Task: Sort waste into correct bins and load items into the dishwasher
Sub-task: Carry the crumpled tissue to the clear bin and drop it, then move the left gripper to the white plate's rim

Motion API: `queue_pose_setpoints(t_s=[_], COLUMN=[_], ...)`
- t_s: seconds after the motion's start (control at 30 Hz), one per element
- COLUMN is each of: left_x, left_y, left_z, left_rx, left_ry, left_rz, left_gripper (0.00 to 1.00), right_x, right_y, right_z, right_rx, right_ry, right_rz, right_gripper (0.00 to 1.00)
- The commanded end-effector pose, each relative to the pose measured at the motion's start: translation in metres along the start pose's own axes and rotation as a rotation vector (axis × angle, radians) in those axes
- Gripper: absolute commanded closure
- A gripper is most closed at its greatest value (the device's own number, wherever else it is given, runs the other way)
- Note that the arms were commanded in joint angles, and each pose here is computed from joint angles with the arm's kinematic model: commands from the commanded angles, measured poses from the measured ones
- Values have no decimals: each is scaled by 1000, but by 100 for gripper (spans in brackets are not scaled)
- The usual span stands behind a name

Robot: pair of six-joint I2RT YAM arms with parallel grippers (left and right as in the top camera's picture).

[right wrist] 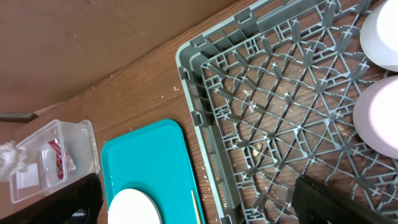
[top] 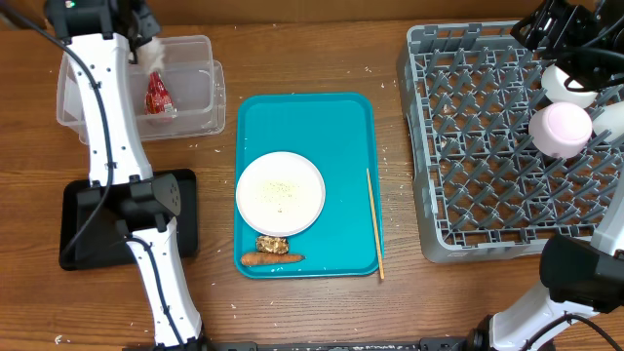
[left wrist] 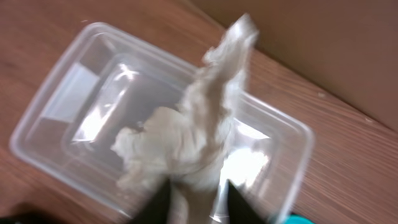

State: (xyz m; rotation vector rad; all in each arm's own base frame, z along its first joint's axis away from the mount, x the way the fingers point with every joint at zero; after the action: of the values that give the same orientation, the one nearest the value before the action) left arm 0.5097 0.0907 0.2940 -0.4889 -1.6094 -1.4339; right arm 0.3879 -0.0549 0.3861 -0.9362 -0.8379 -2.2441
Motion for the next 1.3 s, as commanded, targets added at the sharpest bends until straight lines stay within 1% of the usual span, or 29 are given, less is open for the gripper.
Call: queue_pose_setpoints(t_s=[0.0, 0.07, 0.13, 0.2, 0.23, 0.27, 0.37, 0.43, 0.47, 0.63, 0.7, 0.8, 0.87, 0.93, 1.07, 1.23, 1.27], left_x=[-4, -5, -2, 4, 8, 12, 26, 34, 40, 57, 61, 65, 66, 68, 78, 94, 96], left_y=[-3, -8, -11, -12, -14, -15, -28, -41, -54, -89, -109, -132, -148, -161, -174, -194, -200], left_z=[14, 14, 10, 1, -6, -13, -43, -65, -84, -150, -178, -205, -220, -229, -227, -205, -201], left_rx=[-2, -3, -5, -20, -43, -65, -157, -222, -288, -467, -529, -586, -629, -663, -633, -570, -557], left_ry=[53, 34, -3, -59, -97, -138, -277, -355, -413, -498, -496, -496, -499, -498, -459, -416, -401], left_rz=[25, 51, 68, 74, 77, 80, 124, 173, 216, 275, 310, 358, 392, 419, 464, 565, 589], left_gripper=[3, 3, 6, 15, 19, 20, 20, 21, 21, 19, 18, 14, 12, 11, 11, 8, 6], right_x=[7, 7, 7, 7, 7, 7, 7, 7, 7, 8, 8, 7, 8, 7, 7, 7, 7], right_y=[0, 0, 0, 0, 0, 0, 0, 0, 0, 0, 0, 0, 0, 0, 0, 0, 0], right_z=[4, 4, 4, 4, 4, 4, 4, 4, 4, 4, 4, 4, 4, 4, 4, 4, 4], right_rx=[8, 8, 8, 8, 8, 8, 8, 8, 8, 8, 8, 8, 8, 8, 8, 8, 8], right_ry=[10, 10, 10, 10, 10, 10, 10, 10, 10, 10, 10, 10, 10, 10, 10, 10, 10], right_rz=[-23, -23, -23, -23, -23, -23, -23, -23, -23, -23, -23, -23, -23, -23, -23, -23, -23], right_gripper=[0, 0, 0, 0, 0, 0, 0, 0, 0, 0, 0, 0, 0, 0, 0, 0, 0])
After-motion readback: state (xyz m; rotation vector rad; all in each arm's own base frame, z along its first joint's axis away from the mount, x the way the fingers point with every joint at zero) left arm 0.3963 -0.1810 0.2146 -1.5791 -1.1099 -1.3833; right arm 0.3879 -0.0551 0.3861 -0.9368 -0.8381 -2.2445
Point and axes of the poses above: each gripper's point midway between its finger pads, its own x axis back along the fingers, its own z axis along the line the jaws close on, y = z × x, the point moved 6 cm from there along x, back along the fingers, and after that the axes turned 15 degrees about -x, right-handed, at the moved point
